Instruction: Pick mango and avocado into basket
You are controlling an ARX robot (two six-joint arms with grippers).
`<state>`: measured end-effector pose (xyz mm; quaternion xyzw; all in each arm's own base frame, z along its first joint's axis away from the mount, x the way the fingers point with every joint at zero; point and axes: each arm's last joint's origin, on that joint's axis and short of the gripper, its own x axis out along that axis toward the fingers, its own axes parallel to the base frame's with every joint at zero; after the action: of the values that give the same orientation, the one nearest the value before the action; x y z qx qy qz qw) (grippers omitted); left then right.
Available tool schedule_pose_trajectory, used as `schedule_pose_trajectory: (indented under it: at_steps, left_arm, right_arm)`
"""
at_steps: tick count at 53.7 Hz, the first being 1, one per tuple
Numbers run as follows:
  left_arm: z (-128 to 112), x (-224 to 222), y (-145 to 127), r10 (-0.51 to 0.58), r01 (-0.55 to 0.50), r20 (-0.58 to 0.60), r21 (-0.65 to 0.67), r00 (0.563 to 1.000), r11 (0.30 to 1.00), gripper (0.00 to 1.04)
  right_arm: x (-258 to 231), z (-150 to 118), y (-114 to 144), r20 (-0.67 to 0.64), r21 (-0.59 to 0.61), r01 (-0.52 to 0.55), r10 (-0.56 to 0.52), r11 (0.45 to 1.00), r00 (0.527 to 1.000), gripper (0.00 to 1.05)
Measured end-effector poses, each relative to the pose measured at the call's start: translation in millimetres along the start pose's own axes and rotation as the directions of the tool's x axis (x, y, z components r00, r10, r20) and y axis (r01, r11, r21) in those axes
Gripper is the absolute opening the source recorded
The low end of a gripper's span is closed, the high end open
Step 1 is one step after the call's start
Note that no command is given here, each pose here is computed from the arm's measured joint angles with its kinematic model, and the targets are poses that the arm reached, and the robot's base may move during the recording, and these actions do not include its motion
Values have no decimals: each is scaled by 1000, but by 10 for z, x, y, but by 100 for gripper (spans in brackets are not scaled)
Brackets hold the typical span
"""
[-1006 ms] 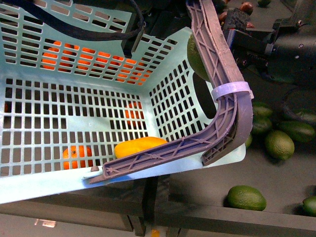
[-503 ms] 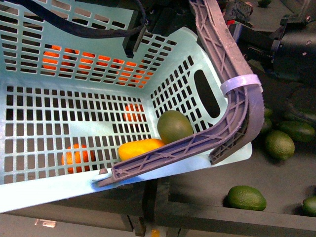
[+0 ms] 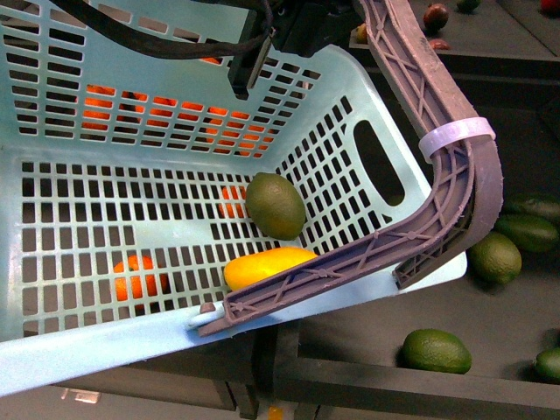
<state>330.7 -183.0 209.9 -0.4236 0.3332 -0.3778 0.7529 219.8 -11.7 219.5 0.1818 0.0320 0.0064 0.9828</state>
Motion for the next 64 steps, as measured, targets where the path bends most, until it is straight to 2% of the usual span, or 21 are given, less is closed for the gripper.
schedule_pose_trajectory:
  at_steps: [11,21,26,27,32,49,64]
  left_arm:
    - [2,1,-2,0,0,1,1,1000,1000,8]
    - [6,2,-7,-2,2,2,3,1000,1000,8]
    - [6,2,-7,-2,2,1,1,1000,1000,8]
    - [7,2,-8,-2,2,2,3,1000,1000,8]
    - [7,2,-8,-2,2,2,3,1000,1000,8]
    - [7,2,-8,-2,2,3,3,1000,1000,8]
    - [7,2,-8,-2,2,3,2,1000,1000,8]
  right_arm:
    - [-504,-409,-55,-36,-37,166,-167,985,985,97]
    - [-564,-454,-45,-26,-62,163,-165,985,986,97]
    - [-592,-466,-40,31,-167,44,-40,985,999,84]
    - [-612,-471,-37,45,-221,28,-18,975,999,79]
    - [-681,-493,-40,56,-307,18,-1,952,998,59]
    - [-829,-607,-82,58,-350,22,-2,936,998,2]
    - [-946,-586,-71,70,-354,22,3,935,998,2]
